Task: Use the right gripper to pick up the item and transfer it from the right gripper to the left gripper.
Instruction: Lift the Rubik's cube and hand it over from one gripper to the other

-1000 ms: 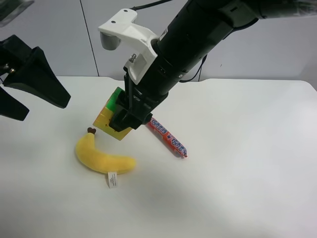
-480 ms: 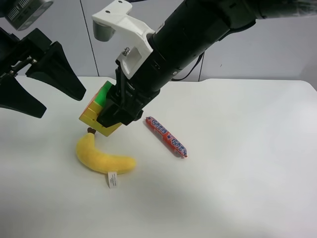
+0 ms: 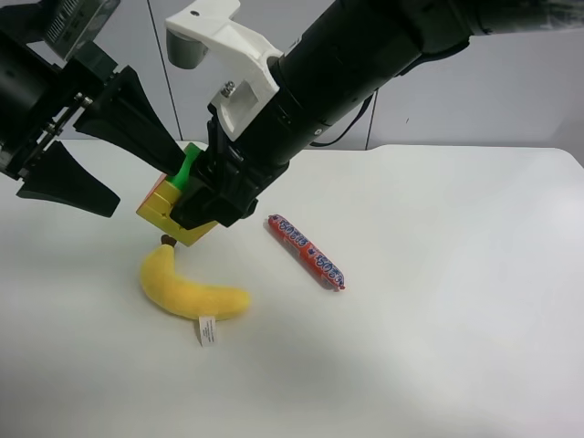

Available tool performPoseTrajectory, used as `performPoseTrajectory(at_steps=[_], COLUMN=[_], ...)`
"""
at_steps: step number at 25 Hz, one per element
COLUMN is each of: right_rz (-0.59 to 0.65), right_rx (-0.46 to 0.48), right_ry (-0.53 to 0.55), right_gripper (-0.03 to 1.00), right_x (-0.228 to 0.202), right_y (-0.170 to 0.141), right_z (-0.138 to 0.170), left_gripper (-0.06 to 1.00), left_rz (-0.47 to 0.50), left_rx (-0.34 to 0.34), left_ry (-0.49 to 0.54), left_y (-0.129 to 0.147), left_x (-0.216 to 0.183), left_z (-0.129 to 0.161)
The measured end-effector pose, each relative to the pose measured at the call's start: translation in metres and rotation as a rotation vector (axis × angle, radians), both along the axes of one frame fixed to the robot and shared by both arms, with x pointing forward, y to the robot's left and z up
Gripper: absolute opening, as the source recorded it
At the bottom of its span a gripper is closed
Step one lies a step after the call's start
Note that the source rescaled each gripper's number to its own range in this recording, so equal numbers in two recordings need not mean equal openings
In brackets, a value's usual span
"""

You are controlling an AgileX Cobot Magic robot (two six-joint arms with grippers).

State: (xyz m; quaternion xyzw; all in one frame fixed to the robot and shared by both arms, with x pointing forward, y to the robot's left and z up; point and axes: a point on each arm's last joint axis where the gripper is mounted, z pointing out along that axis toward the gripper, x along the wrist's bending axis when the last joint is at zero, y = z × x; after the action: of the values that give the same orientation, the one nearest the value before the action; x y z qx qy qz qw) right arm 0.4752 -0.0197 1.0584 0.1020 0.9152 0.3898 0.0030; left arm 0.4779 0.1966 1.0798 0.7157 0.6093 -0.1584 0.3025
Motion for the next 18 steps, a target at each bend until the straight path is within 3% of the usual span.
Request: performPoseTrajectory(at_steps=[18], right_rz=[0.007], right_rx=[0.103], right_ry=[-0.009], right_gripper=[0.0], right_x=[0.0002], right_y=[0.0061], right_z=[0.0072], left_gripper=[0.97], left_rz=[-0.009], left_rx=[-0.074], left_ry=[0.034], left_y=[-0.0069], left_x=[0.0055], left_z=[-0.0042])
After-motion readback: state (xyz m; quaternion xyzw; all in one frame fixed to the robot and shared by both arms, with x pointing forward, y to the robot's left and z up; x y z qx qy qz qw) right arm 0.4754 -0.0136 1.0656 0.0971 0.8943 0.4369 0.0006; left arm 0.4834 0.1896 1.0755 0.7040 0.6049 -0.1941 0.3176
